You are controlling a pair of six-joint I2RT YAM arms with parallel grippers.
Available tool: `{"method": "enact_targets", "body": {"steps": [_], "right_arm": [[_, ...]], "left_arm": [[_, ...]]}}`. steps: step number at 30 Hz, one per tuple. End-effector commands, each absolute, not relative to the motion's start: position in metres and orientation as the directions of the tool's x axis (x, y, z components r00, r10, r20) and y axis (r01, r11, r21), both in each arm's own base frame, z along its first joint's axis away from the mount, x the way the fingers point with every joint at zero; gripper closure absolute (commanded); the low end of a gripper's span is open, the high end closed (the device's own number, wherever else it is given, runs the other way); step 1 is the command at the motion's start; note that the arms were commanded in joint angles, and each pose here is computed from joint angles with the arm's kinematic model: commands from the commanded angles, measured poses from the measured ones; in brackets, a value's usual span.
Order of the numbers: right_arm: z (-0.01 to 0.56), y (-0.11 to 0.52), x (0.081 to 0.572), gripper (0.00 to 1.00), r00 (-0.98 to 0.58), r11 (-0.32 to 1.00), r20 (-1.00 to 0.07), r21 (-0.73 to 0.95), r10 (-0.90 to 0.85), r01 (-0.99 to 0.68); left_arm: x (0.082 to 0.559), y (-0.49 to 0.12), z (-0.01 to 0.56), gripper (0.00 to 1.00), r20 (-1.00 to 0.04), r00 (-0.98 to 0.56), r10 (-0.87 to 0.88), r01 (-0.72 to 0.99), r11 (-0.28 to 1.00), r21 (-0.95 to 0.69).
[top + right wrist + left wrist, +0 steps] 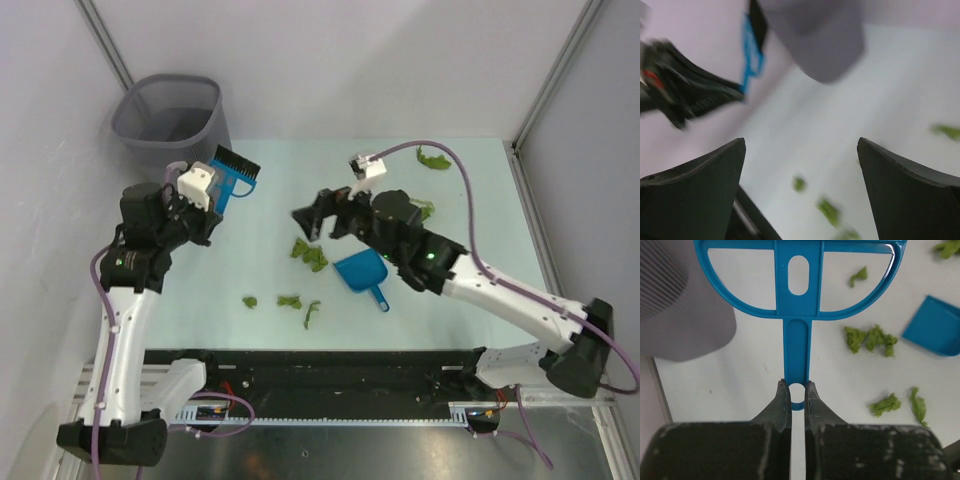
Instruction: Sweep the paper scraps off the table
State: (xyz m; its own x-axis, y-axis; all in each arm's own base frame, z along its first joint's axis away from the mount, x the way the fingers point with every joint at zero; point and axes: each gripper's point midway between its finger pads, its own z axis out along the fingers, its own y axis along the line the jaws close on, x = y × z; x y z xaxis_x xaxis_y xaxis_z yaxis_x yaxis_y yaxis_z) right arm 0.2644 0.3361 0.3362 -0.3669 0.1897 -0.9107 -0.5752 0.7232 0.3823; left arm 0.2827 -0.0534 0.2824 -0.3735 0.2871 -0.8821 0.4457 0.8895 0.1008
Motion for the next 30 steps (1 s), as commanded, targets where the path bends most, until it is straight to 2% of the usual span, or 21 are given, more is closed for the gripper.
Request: {"method": "enact_targets", "body": {"steps": [1, 7, 10, 13, 14, 15, 16, 18, 19, 21, 22, 23, 24, 25, 26, 27, 28, 30], "right_arm": [[0.423, 0.407, 0.262, 0.0, -0.298, 0.423, -0.793, 0.553, 0.531, -0.718], [0.433, 0.444, 0.272, 0.01, -0.315, 0.377, -0.743, 0.6, 0.591, -0.706], [0.428, 0.459, 0.28, 0.09, -0.346, 0.366, -0.73, 0.623, 0.59, -0.691], [0.423, 0.471, 0.288, 0.28, -0.359, 0.368, -0.722, 0.638, 0.592, -0.676], [0.413, 0.477, 0.293, 0.5, -0.372, 0.378, -0.722, 0.647, 0.583, -0.663], [0.408, 0.481, 0.295, 0.58, -0.383, 0.384, -0.725, 0.65, 0.573, -0.656], [0.416, 0.484, 0.295, 0.72, -0.387, 0.367, -0.722, 0.649, 0.573, -0.666], [0.401, 0.495, 0.299, 0.94, -0.417, 0.385, -0.741, 0.645, 0.527, -0.66], [0.405, 0.5, 0.295, 1.0, -0.427, 0.366, -0.745, 0.639, 0.512, -0.676], [0.405, 0.497, 0.294, 1.0, -0.42, 0.37, -0.765, 0.617, 0.488, -0.695], [0.403, 0.496, 0.291, 1.0, -0.42, 0.363, -0.782, 0.598, 0.461, -0.715], [0.398, 0.489, 0.298, 1.0, -0.407, 0.382, -0.804, 0.573, 0.434, -0.725], [0.388, 0.482, 0.3, 1.0, -0.391, 0.42, -0.849, 0.519, 0.357, -0.745], [0.381, 0.479, 0.294, 1.0, -0.401, 0.394, -0.874, 0.482, 0.274, -0.782], [0.377, 0.47, 0.298, 1.0, -0.398, 0.403, -0.891, 0.455, 0.221, -0.794], [0.356, 0.451, 0.309, 1.0, -0.422, 0.441, -0.896, 0.437, 0.138, -0.784], [0.353, 0.441, 0.295, 1.0, -0.382, 0.373, -0.924, 0.367, 0.036, -0.852], [0.329, 0.419, 0.281, 1.0, -0.383, 0.31, -0.918, 0.336, -0.106, -0.889]], "left_arm": [[0.258, -0.076, 0.317, 1.0, -0.924, -0.311, 0.224, 0.491, 0.87, 0.046], [0.249, -0.083, 0.331, 1.0, -0.939, -0.302, 0.162, 0.489, 0.872, -0.007], [0.247, -0.088, 0.328, 1.0, -0.937, -0.31, 0.159, 0.511, 0.859, -0.023], [0.246, -0.091, 0.326, 1.0, -0.937, -0.305, 0.171, 0.527, 0.85, -0.016], [0.245, -0.092, 0.327, 1.0, -0.937, -0.301, 0.175, 0.529, 0.848, -0.011], [0.245, -0.092, 0.327, 1.0, -0.938, -0.297, 0.178, 0.532, 0.847, -0.008], [0.245, -0.091, 0.327, 1.0, -0.939, -0.294, 0.18, 0.533, 0.846, -0.004], [0.243, -0.093, 0.328, 1.0, -0.94, -0.289, 0.181, 0.54, 0.841, -0.004], [0.243, -0.092, 0.33, 1.0, -0.941, -0.282, 0.185, 0.541, 0.841, 0.004], [0.239, -0.097, 0.329, 1.0, -0.941, -0.274, 0.196, 0.571, 0.821, 0.005], [0.237, -0.098, 0.328, 0.95, -0.94, -0.262, 0.221, 0.592, 0.805, 0.024], [0.234, -0.1, 0.326, 0.78, -0.938, -0.255, 0.236, 0.61, 0.792, 0.033], [0.23, -0.101, 0.321, 0.27, -0.931, -0.265, 0.252, 0.624, 0.781, 0.034], [0.227, -0.101, 0.322, 0.07, -0.928, -0.239, 0.284, 0.649, 0.758, 0.065], [0.224, -0.102, 0.321, 0.01, -0.926, -0.233, 0.297, 0.659, 0.749, 0.074], [0.221, -0.102, 0.32, 0.0, -0.922, -0.24, 0.304, 0.665, 0.743, 0.072], [0.218, -0.104, 0.325, 0.0, -0.925, -0.226, 0.306, 0.677, 0.732, 0.076], [0.214, -0.11, 0.328, 0.0, -0.929, -0.219, 0.298, 0.707, 0.705, 0.06]]}}
